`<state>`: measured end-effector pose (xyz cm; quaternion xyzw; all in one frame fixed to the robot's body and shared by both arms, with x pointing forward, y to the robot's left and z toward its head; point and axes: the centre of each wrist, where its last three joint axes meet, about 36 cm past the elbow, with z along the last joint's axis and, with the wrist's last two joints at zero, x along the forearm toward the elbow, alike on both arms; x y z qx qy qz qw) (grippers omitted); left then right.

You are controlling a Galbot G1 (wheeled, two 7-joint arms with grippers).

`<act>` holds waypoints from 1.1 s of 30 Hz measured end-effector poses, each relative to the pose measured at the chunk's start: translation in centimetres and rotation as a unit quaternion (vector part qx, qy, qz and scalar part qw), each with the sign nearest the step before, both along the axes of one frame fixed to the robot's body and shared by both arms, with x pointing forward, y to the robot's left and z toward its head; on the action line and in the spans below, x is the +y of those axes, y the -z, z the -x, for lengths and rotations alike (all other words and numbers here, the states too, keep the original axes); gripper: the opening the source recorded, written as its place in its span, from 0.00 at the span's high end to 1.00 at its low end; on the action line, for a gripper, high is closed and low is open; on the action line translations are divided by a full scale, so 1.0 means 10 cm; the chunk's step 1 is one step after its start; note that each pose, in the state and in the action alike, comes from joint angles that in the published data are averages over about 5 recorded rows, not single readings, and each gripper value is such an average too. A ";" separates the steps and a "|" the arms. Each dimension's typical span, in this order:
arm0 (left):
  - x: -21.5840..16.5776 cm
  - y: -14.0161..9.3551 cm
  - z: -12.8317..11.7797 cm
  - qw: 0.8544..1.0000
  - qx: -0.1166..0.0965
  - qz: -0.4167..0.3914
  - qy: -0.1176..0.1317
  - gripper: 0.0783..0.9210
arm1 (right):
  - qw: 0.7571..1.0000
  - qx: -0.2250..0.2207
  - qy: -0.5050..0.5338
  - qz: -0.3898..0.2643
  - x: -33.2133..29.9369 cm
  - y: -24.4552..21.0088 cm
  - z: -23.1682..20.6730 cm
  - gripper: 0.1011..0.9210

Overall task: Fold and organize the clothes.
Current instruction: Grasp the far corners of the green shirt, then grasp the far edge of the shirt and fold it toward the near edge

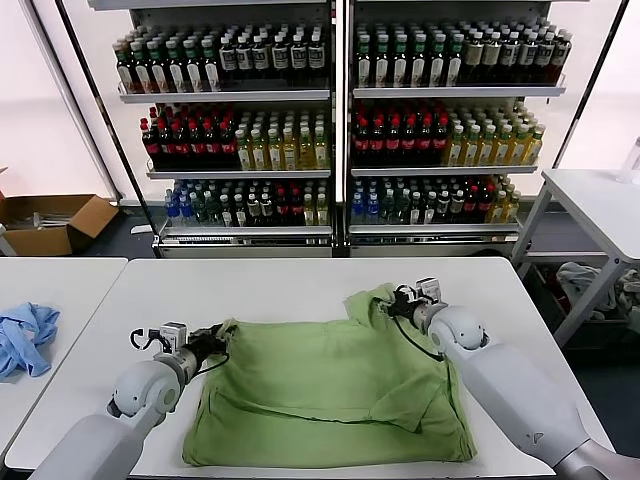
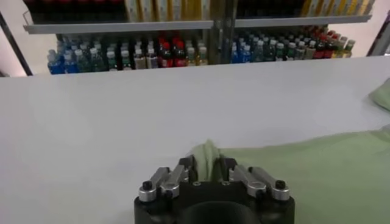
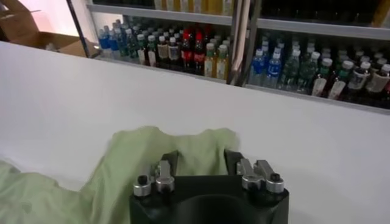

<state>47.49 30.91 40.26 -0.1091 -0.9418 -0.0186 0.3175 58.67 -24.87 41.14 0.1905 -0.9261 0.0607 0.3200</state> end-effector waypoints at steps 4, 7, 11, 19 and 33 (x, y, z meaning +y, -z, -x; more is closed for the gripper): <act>0.00 -0.01 0.01 1.000 0.000 0.002 0.006 0.91 | 1.000 -0.003 -0.002 0.001 -0.01 -0.04 0.01 0.75; 0.00 -0.03 0.02 1.000 -0.003 0.003 0.010 0.98 | 1.000 -0.007 -0.004 0.003 -0.02 -0.07 0.02 0.85; -0.01 -0.06 0.02 1.000 -0.011 0.003 0.013 0.99 | 1.000 -0.013 -0.004 0.005 -0.03 -0.12 0.04 0.97; 0.04 -0.18 0.03 0.999 -0.043 0.002 0.009 0.99 | 0.999 -0.036 -0.008 -0.011 -0.08 -0.35 0.17 0.99; 0.05 -0.38 0.40 0.995 -0.092 -0.038 0.005 0.99 | 0.996 -0.075 -0.033 -0.020 -0.37 -0.72 0.94 0.99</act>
